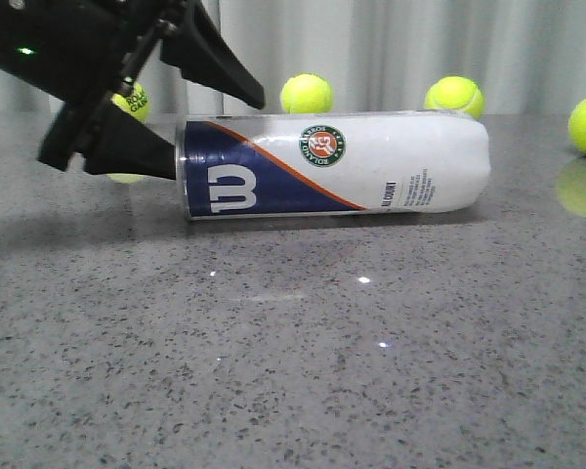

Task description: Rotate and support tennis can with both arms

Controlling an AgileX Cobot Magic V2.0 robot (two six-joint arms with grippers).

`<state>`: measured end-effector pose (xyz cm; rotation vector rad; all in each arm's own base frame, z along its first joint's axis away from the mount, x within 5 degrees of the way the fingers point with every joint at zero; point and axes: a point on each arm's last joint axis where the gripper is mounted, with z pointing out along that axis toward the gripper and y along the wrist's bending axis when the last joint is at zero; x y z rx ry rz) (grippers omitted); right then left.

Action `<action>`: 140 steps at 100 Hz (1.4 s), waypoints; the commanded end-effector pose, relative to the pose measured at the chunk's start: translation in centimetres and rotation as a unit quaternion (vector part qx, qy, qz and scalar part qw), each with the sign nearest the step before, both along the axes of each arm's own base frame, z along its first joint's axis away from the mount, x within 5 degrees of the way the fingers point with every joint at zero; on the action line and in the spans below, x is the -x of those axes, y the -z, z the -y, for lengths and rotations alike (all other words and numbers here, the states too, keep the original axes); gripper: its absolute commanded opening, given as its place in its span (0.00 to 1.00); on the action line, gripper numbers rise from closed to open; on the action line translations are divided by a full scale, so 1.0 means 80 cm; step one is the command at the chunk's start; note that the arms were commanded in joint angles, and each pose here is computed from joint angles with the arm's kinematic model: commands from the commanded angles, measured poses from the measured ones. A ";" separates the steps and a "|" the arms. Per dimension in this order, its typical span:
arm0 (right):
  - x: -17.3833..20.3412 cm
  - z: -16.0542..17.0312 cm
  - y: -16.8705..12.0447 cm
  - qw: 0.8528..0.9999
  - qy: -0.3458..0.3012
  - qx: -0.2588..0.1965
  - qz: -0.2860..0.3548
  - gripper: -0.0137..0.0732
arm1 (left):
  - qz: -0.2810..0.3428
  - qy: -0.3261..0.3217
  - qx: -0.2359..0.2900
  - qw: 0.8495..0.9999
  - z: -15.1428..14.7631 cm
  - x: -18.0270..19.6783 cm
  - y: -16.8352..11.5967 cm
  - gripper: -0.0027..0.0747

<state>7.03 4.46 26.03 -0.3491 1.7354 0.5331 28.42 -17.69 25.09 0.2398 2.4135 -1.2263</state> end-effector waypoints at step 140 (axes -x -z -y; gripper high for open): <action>-0.002 0.001 -0.020 0.999 0.005 -0.018 0.047 0.09 | 0.221 0.138 -0.225 0.939 -0.011 0.063 -0.238 0.01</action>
